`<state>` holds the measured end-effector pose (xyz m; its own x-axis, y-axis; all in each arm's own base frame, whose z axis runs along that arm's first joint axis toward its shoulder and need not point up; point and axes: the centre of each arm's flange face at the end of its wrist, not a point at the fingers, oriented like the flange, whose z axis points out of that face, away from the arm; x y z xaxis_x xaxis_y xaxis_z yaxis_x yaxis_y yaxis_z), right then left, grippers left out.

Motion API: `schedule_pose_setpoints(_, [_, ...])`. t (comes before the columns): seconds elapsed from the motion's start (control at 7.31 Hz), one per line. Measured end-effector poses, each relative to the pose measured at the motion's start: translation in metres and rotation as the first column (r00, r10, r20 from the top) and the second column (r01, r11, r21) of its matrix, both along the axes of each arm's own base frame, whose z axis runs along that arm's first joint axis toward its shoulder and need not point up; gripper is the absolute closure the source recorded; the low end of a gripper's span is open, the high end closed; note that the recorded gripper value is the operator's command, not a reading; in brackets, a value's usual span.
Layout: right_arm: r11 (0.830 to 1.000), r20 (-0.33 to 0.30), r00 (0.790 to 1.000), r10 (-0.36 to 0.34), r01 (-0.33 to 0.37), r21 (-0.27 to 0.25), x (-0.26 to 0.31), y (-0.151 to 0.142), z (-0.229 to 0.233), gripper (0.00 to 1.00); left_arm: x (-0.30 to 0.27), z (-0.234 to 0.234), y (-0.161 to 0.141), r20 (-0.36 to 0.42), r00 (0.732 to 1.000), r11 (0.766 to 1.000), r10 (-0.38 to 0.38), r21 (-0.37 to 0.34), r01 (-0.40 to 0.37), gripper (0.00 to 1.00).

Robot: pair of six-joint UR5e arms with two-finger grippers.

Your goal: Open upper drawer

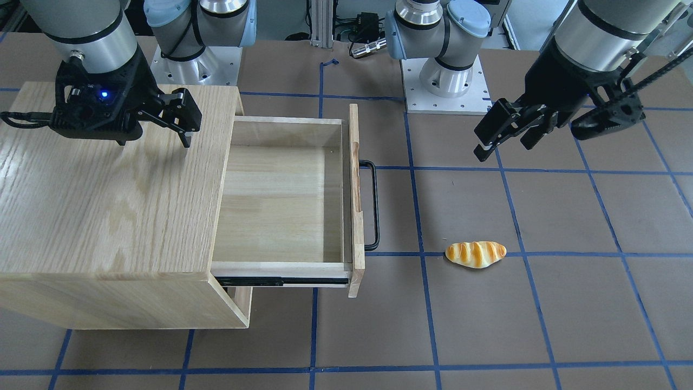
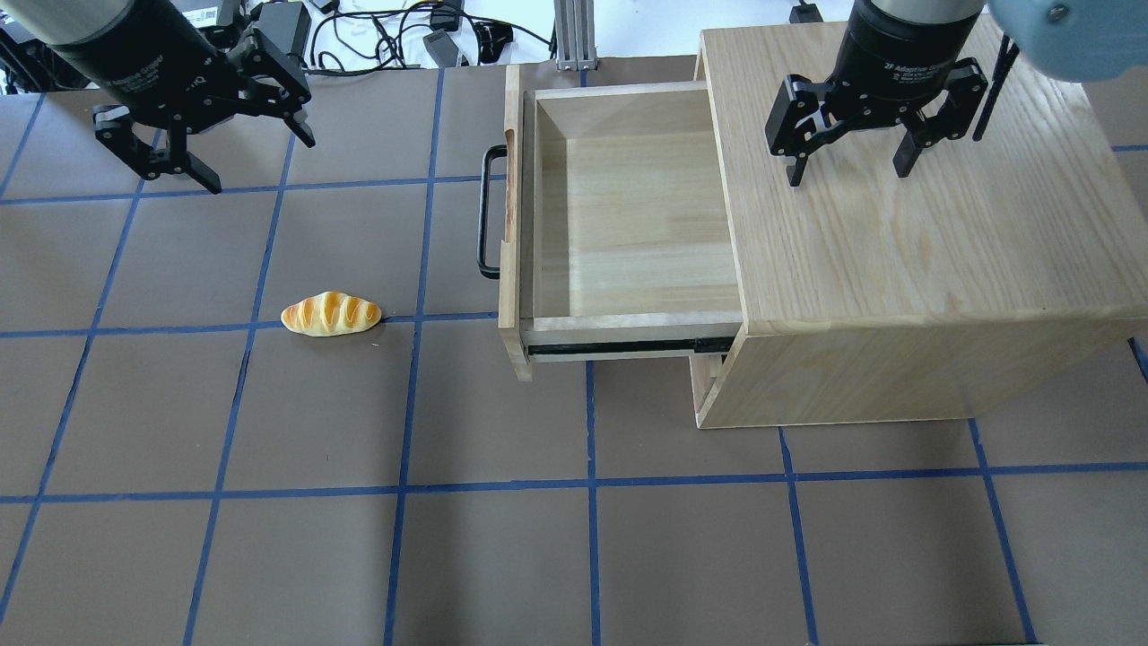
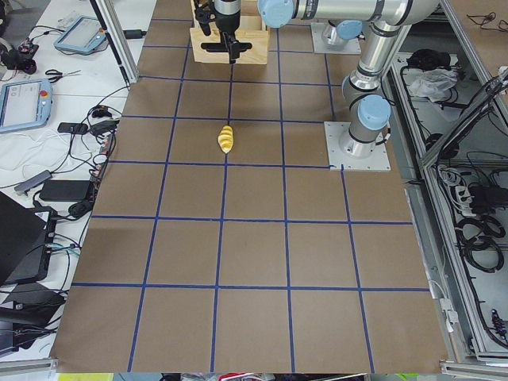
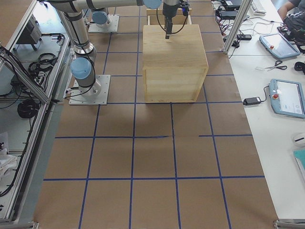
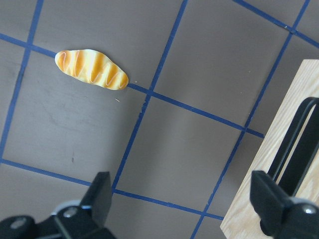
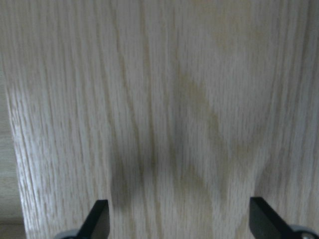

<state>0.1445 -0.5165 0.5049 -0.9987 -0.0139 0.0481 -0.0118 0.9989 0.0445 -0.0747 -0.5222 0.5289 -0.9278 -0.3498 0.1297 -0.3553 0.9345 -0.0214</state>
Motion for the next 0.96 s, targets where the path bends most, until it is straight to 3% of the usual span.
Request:
schedule_pose_setpoints(0.27, [1.000, 0.000, 1.000, 0.000, 0.000, 0.000, 0.000, 0.000, 0.000, 0.00, 0.005, 0.010, 0.004, 0.047, 0.995, 0.996, -0.089, -0.021, 0.090, 0.00])
schedule_pose_setpoints(0.68, [1.000, 0.000, 1.000, 0.000, 0.000, 0.001, 0.000, 0.000, 0.000, 0.00, 0.005, 0.017, 0.002, 0.071, 0.961, 0.961, -0.268, -0.043, 0.272, 0.00])
schedule_pose_setpoints(0.96, [1.000, 0.000, 1.000, 0.000, 0.000, 0.000, 0.000, 0.000, 0.000, 0.00, 0.007, 0.016, 0.000, 0.079, 0.952, 0.953, -0.295, -0.042, 0.299, 0.00])
